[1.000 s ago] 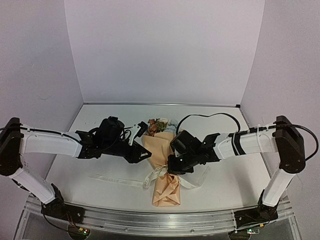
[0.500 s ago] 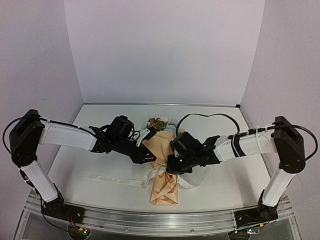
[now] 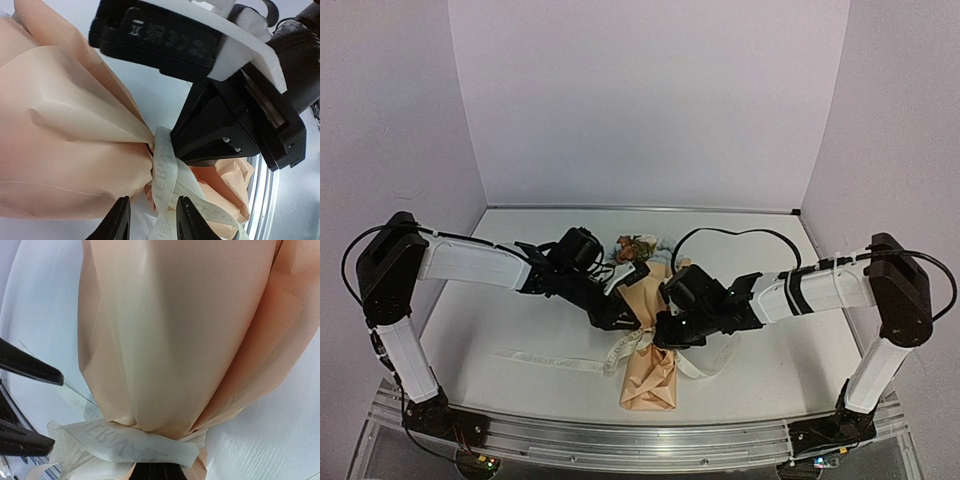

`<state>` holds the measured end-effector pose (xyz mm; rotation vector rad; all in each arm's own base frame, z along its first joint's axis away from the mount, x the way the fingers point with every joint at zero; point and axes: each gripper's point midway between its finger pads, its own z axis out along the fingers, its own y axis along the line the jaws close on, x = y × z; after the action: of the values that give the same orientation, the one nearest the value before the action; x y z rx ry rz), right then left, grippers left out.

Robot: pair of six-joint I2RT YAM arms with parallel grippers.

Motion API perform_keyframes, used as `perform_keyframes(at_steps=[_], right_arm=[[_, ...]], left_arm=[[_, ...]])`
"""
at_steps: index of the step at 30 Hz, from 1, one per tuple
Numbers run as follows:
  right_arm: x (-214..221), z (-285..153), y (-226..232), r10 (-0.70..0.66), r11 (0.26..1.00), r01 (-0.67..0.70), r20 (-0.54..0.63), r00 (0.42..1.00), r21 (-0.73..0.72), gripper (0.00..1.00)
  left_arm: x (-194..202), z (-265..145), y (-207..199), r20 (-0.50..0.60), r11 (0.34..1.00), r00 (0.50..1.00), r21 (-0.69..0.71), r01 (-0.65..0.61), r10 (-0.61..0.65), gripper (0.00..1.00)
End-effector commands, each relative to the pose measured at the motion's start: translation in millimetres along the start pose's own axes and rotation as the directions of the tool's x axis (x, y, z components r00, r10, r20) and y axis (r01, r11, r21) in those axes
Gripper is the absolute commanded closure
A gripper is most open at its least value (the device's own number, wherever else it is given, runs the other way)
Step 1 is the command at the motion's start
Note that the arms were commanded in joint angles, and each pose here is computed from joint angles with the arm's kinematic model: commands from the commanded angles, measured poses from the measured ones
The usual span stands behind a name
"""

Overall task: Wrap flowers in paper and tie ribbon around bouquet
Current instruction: Cross the ribbon over the folded bouquet.

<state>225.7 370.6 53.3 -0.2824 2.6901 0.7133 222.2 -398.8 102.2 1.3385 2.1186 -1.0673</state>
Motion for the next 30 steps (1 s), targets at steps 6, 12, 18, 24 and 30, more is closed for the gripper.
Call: perform_keyframes(at_steps=[6, 12, 18, 24, 30], right_arm=[[-2.8, -7.8, 5.7, -0.017, 0.999, 0.017, 0.003, 1.0, -0.03, 1.0], [0.1, -11.3, 1.8, -0.04, 0.999, 0.04, 0.001, 0.999, -0.028, 1.0], [0.2, -13.1, 2.8, -0.063, 0.997, 0.063, -0.004, 0.998, -0.04, 1.0], [-4.2, -15.8, 10.4, -0.108, 0.991, 0.11, 0.023, 0.994, -0.076, 1.0], [-8.3, -16.5, 16.3, -0.129, 0.984, 0.136, 0.064, 0.989, -0.114, 1.0]], left_arm=[[0.0, 10.2, -10.5, -0.058, 0.996, 0.996, 0.06, -0.066, 0.07, 0.66], [-3.5, 17.1, -7.2, -0.061, 0.996, 0.995, 0.042, -0.082, 0.084, 0.7], [-9.8, 14.7, -8.0, -0.042, 0.996, 0.995, 0.028, -0.09, 0.091, 0.84], [-22.8, 3.4, -13.1, 0.011, 0.993, 0.993, 0.012, -0.114, 0.114, 0.84], [-29.8, -1.7, -15.2, 0.033, 0.993, 0.992, 0.004, -0.122, 0.122, 0.84]])
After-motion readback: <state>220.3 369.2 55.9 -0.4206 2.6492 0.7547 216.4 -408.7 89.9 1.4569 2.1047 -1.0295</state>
